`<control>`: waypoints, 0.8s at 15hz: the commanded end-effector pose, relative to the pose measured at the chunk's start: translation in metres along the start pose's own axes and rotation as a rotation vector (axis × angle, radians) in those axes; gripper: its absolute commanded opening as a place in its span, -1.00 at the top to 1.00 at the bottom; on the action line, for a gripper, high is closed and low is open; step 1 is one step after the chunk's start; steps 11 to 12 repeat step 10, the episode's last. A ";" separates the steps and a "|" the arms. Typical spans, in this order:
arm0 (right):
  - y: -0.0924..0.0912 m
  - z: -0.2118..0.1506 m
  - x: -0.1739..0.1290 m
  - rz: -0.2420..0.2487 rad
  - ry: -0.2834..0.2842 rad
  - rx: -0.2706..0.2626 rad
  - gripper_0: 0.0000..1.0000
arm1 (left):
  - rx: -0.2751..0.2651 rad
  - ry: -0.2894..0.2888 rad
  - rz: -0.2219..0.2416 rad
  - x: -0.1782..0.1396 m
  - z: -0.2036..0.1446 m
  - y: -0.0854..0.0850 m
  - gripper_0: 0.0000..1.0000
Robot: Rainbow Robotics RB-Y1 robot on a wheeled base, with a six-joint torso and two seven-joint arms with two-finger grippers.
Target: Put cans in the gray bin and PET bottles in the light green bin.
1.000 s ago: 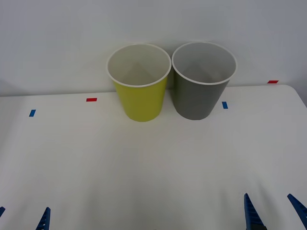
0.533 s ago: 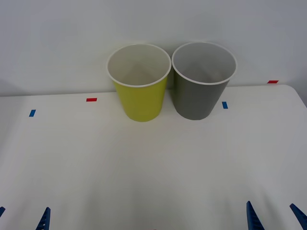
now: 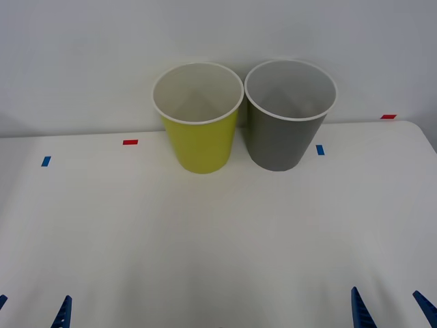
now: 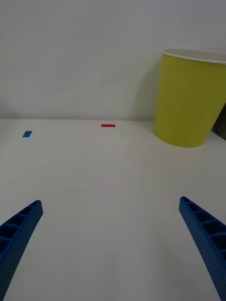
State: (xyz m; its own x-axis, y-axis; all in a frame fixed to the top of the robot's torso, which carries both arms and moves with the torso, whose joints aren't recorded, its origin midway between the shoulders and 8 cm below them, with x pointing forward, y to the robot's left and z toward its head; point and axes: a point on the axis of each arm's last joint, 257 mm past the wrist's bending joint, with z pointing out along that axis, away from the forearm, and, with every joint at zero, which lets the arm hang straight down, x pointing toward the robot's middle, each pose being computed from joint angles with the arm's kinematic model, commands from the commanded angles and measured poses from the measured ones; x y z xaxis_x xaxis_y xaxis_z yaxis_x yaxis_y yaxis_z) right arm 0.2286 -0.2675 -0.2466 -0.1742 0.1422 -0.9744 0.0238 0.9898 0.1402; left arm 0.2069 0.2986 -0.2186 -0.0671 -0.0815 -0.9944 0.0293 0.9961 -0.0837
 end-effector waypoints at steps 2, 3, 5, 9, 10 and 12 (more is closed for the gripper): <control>0.000 0.000 0.000 0.000 0.000 0.000 -1.00 | 0.000 0.000 0.000 0.000 0.000 0.000 -1.00; 0.000 0.000 0.000 0.000 0.000 0.000 -1.00 | 0.000 0.000 0.000 0.000 0.000 0.000 -1.00; 0.000 0.000 0.000 0.000 0.000 0.000 -1.00 | 0.000 0.000 0.000 0.000 0.000 0.000 -1.00; 0.000 0.000 0.000 0.000 0.000 0.000 -1.00 | 0.000 0.000 0.000 0.000 0.000 0.000 -1.00; 0.000 0.000 0.000 0.000 0.000 0.000 -1.00 | 0.000 0.000 0.000 0.000 0.000 0.000 -1.00; 0.000 0.000 0.000 0.000 0.000 0.000 -1.00 | 0.000 0.000 0.000 0.000 0.000 0.000 -1.00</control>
